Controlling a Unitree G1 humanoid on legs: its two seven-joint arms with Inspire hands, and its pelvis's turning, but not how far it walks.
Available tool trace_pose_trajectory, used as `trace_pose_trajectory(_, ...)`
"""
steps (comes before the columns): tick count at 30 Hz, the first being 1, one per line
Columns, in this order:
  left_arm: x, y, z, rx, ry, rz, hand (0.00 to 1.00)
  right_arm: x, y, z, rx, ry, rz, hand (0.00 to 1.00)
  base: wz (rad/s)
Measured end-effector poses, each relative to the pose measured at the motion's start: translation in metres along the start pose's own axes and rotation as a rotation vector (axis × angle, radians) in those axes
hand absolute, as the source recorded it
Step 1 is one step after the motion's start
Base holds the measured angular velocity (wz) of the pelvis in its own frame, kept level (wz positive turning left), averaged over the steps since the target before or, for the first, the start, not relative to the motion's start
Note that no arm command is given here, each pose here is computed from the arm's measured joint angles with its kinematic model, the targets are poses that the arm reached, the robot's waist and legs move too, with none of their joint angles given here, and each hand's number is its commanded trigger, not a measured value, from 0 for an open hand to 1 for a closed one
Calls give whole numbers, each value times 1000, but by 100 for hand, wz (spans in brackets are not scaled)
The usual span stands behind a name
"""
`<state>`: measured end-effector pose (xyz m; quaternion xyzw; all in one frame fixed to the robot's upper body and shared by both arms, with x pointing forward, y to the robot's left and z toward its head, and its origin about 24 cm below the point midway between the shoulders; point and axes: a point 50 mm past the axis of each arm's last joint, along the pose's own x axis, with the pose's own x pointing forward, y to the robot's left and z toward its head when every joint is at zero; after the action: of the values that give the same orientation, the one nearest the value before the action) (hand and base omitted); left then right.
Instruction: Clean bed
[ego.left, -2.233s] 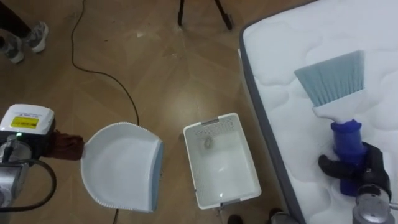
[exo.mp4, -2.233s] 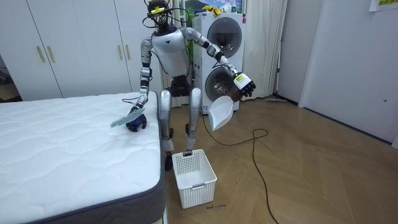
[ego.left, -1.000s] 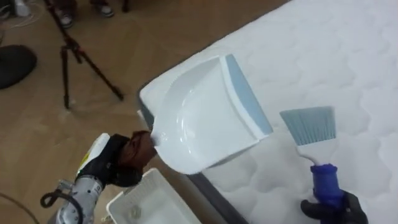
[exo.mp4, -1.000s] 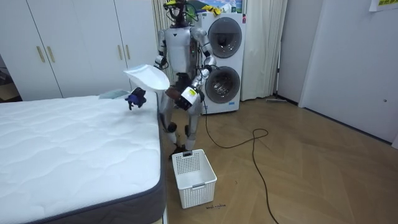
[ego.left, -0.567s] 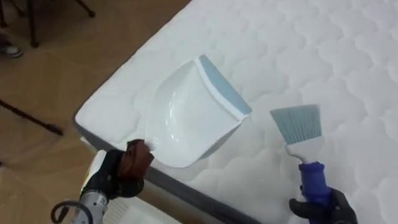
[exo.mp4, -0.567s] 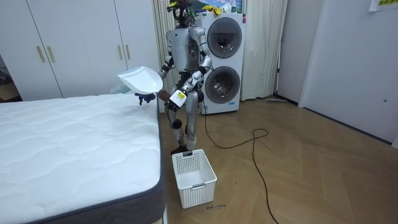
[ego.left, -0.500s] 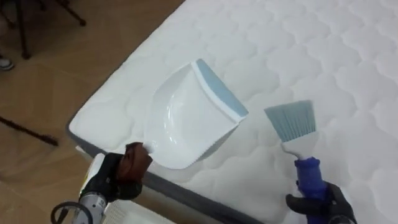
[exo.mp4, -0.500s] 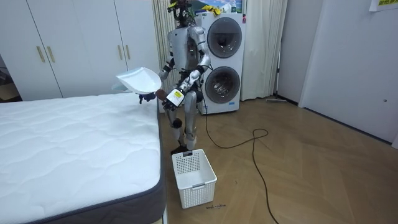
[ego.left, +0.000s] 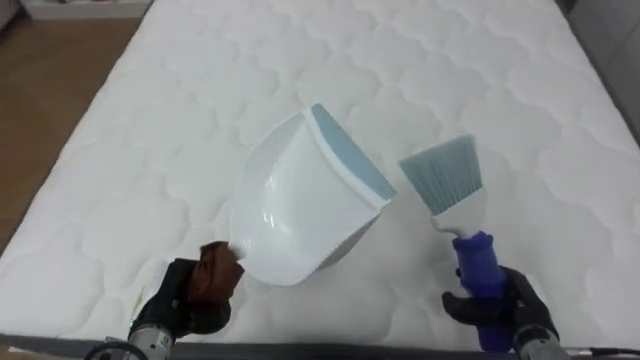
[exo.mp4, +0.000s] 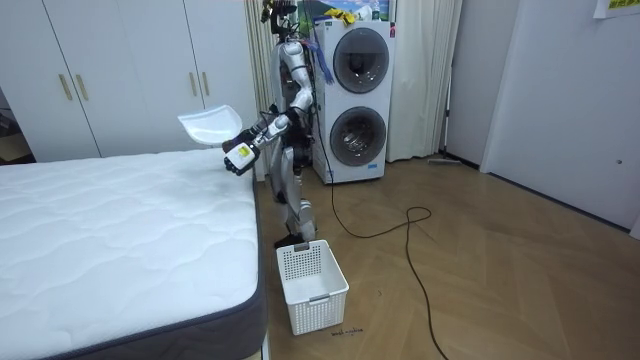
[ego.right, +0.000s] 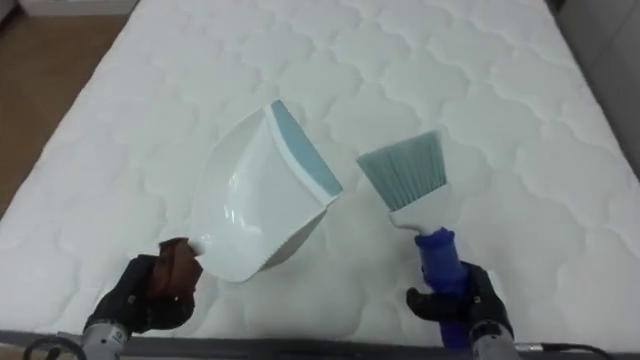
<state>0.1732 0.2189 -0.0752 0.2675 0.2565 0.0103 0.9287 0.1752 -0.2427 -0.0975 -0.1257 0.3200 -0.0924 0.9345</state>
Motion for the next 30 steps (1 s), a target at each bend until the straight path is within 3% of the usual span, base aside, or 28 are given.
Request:
trace_pose_trajectory(5,0,-1,2,-41,-13,-2,100,0,5,2,12,-7,-5,0,-33)
trace_pose_trajectory(6,0,-1,2,-42,-13,-3,96,0,7,2,15,-6,-2,0,-32)
trace_pose_trajectory(7,0,-2,2,-43,-13,-3,59,0,8,2,15,-6,-1,0,-24)
trace_pose_trajectory(8,0,-2,3,-47,-17,-2,0,0,9,2,19,-6,-1,0,-9)
trace_pose_trajectory(19,6,-2,13,-132,-50,5,0,1,8,5,46,-11,-5,0,-2)
trace_pose_trajectory(30,-2,-4,-4,-156,15,10,0,-2,5,3,65,-12,-18,0,-3)
